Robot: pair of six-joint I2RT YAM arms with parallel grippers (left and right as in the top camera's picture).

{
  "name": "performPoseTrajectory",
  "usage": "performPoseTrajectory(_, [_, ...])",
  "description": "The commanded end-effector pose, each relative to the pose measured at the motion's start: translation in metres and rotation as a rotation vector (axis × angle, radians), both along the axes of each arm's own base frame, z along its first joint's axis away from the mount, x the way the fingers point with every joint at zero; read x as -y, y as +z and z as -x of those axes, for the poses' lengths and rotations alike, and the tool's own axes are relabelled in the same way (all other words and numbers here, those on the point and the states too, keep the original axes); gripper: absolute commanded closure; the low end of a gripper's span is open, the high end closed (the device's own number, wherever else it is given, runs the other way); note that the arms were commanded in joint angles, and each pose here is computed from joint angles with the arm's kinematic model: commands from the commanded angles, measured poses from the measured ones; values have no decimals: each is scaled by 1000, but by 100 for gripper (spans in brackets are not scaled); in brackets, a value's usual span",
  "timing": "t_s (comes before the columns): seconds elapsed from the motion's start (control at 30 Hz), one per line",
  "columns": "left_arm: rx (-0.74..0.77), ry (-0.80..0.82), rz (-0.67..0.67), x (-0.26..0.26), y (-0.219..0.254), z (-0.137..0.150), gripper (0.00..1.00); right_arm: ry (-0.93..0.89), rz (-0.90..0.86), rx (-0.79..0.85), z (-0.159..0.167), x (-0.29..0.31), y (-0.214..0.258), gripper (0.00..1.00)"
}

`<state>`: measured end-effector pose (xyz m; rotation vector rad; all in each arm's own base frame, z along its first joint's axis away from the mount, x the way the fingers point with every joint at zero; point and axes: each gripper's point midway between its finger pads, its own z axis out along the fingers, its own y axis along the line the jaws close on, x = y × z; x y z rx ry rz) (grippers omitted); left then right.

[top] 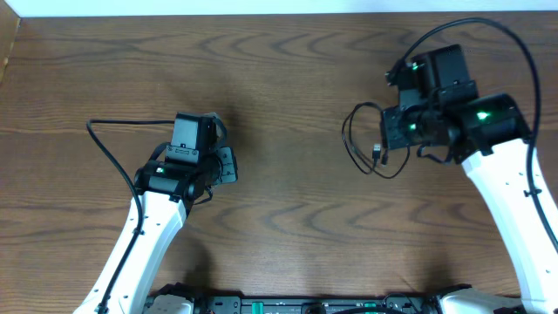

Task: Untangle cables
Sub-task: 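Carry the black cable to the upper right table edge with the right gripper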

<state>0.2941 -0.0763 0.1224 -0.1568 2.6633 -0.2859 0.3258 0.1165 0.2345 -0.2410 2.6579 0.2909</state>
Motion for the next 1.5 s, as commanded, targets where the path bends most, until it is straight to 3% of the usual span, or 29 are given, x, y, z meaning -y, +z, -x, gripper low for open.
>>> performPoseTrajectory(0.0, [-1, -20, 12, 3, 2, 3, 84, -22, 33, 101, -13, 19, 30, 99])
performPoseTrajectory(0.23, [-3, -20, 12, 3, 1, 3, 84, -112, 58, 209, -34, 70, 69, 99])
performPoseTrajectory(0.43, [16, -23, 23, 5, 4, -1, 84, -165, 21, 242, -58, 106, 75, 99])
performPoseTrajectory(0.73, [46, -43, 62, 13, 9, -7, 84, -329, 35, 230, -133, 184, 51, 99])
performPoseTrajectory(0.87, [45, -43, 62, 13, 9, -7, 84, -497, 127, 163, -152, 248, 28, 99])
performPoseTrajectory(1.0, [45, -43, 62, 13, 9, -7, 85, -642, 171, 130, -150, 312, 20, 99])
performPoseTrajectory(1.13, [45, -44, 62, 13, 9, -7, 85, -845, 135, 157, -128, 373, 32, 99])
performPoseTrajectory(1.47, [54, -47, 61, 13, 10, -8, 84, -975, 101, 334, -81, 435, 111, 99])
